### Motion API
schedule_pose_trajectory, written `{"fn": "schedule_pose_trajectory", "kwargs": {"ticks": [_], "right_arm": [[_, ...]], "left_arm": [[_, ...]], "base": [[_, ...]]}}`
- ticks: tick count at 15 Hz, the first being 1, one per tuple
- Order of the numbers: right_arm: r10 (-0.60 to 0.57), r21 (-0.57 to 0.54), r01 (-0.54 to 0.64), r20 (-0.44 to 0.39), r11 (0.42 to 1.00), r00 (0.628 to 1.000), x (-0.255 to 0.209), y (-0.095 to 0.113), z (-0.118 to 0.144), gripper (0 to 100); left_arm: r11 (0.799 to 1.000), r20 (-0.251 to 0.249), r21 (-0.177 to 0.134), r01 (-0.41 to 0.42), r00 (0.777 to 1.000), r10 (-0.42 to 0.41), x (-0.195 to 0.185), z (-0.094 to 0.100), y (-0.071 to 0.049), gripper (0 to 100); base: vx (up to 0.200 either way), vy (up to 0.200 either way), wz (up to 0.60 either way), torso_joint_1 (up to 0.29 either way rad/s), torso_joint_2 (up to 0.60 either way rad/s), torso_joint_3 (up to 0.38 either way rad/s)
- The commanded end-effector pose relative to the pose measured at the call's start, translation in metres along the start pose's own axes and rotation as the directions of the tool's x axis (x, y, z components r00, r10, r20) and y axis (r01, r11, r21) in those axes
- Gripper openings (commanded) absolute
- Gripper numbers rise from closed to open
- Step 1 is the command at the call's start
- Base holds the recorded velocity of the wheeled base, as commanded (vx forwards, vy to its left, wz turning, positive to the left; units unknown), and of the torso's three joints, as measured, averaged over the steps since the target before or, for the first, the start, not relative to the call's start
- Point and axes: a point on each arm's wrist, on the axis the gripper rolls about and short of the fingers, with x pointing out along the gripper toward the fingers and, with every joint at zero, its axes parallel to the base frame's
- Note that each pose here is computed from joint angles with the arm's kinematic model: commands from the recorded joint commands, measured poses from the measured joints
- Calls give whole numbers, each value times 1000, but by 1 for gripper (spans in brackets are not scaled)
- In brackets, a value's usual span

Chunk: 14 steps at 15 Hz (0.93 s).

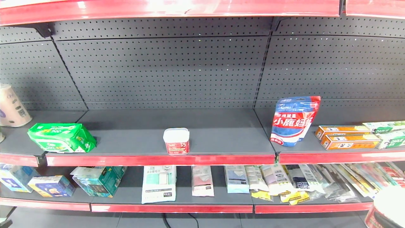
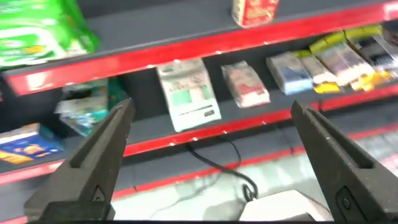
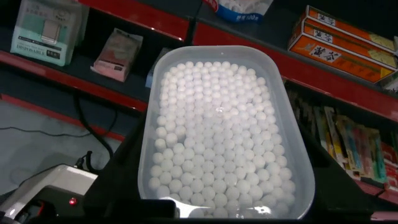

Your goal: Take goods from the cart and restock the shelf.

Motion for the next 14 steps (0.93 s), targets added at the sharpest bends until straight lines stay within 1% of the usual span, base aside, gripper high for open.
{"fn": "schedule_pose_trajectory", "kwargs": {"ticks": [1,2,3,4,5,7,8,11,12,13,14], "right_arm": [[-13,-4,13,18,1000,1000,-3,1,-2,0],[-15,-3,15,16,1000,1000,-3,1,-2,0],[-16,-4,16,17,1000,1000,-3,1,-2,0],[-16,-4,16,17,1000,1000,-3,1,-2,0],[-18,-4,18,18,1000,1000,-2,0,0,0],[-17,-3,17,17,1000,1000,-2,1,-1,0],[-16,-4,16,17,1000,1000,-2,1,-1,0],[-18,-3,18,18,1000,1000,-2,0,-1,0],[-15,-3,15,16,1000,1000,-2,1,-1,0],[-15,-3,15,16,1000,1000,-2,1,-1,0],[-16,-4,16,19,1000,1000,-2,1,-1,0]], "left_arm": [[999,105,6,-42,994,42,-22,-18,0,100],[998,107,36,-46,993,42,-23,-22,-1,100],[997,104,54,-47,994,41,-23,-24,-1,100],[997,104,54,-47,994,41,-23,-24,-1,100],[996,98,70,-47,994,40,-23,-25,-1,100],[998,89,58,-34,996,28,-21,-28,-1,100],[998,86,57,-29,996,24,-21,-29,-1,100],[998,83,55,-10,997,5,-18,-33,-2,100],[998,97,58,-10,995,4,-18,-32,-2,100],[998,97,58,-10,995,4,-18,-32,-2,100],[998,97,62,-1,995,-5,-18,-32,-2,100]], "base": [[0,0,0,0,0,0],[0,0,0,0,0,0],[0,0,0,0,0,0],[0,0,0,0,0,0],[0,0,600,-2,2,2],[0,0,600,5,2,0],[0,0,600,2,-2,-2],[0,0,600,9,1,2],[0,0,600,2,2,2],[0,0,600,7,2,7],[0,0,0,0,0,0]]}}
